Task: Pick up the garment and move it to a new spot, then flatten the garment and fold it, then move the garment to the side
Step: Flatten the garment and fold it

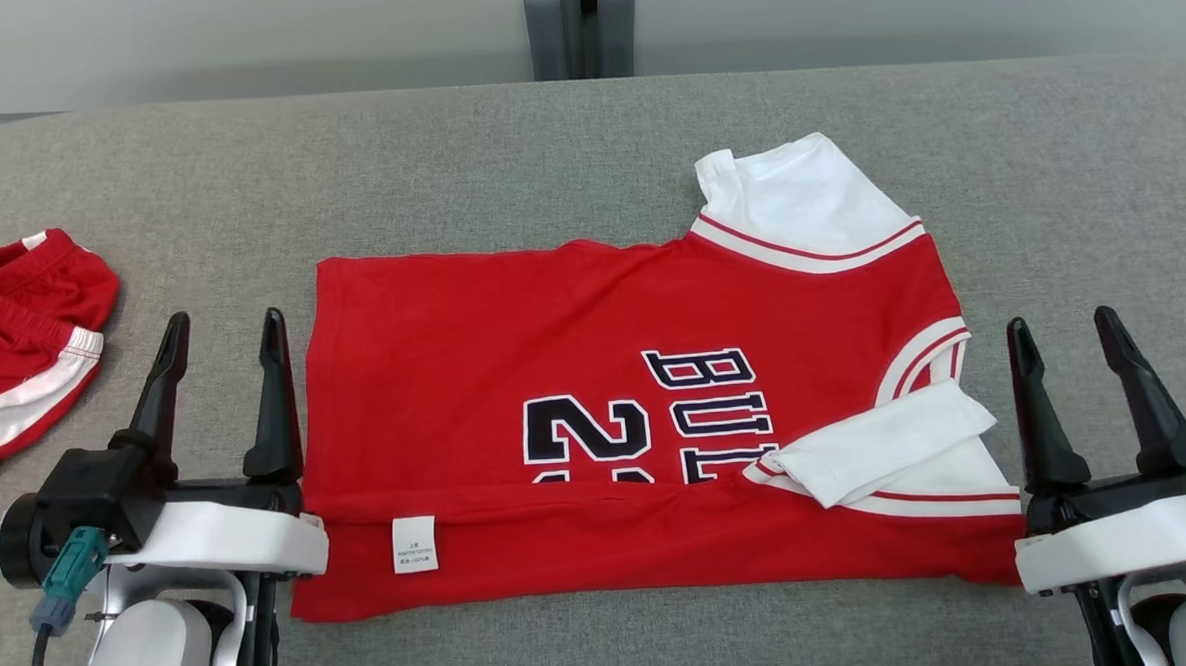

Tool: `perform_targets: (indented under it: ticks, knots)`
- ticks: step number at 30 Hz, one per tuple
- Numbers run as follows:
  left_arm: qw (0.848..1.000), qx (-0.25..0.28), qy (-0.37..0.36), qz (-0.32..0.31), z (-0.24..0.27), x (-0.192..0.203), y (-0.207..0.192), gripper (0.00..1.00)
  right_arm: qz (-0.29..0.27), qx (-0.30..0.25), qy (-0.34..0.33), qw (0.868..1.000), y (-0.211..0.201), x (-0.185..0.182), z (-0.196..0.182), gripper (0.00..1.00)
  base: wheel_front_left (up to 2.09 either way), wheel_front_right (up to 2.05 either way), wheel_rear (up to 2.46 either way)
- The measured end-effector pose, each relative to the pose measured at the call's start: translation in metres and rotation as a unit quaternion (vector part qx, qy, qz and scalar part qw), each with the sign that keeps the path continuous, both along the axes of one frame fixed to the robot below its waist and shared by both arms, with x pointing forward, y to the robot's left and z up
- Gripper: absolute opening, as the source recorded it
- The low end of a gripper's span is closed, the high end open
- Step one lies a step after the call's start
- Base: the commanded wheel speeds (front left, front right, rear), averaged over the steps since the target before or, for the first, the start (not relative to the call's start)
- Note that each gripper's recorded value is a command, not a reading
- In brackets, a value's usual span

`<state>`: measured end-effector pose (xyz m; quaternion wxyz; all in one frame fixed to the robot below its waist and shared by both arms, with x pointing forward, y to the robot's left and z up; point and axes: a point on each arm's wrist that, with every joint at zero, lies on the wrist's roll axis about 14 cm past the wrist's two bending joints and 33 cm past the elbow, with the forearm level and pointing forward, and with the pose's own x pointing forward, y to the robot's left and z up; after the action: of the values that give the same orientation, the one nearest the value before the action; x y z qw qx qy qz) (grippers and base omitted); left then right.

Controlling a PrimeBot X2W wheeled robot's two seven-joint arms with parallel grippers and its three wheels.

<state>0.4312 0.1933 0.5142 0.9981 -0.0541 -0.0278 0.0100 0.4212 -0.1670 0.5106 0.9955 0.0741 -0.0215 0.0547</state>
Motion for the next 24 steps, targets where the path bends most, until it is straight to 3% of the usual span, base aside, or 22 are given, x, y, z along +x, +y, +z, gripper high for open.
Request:
perform_targets:
  ticks: [9,24]
  knots:
    - [1.000,0.020,0.009,0.009,-0.009,-0.017,0.019,1.00,0.005,0.002,0.007,1.000,0.004,-0.006,-0.003,1.00,0.00,0.00,0.00]
    - [0.999,0.019,0.028,-0.012,-0.013,-0.015,0.009,1.00,0.004,0.009,0.017,1.000,0.004,-0.014,-0.006,1.00,0.00,0.00,0.00]
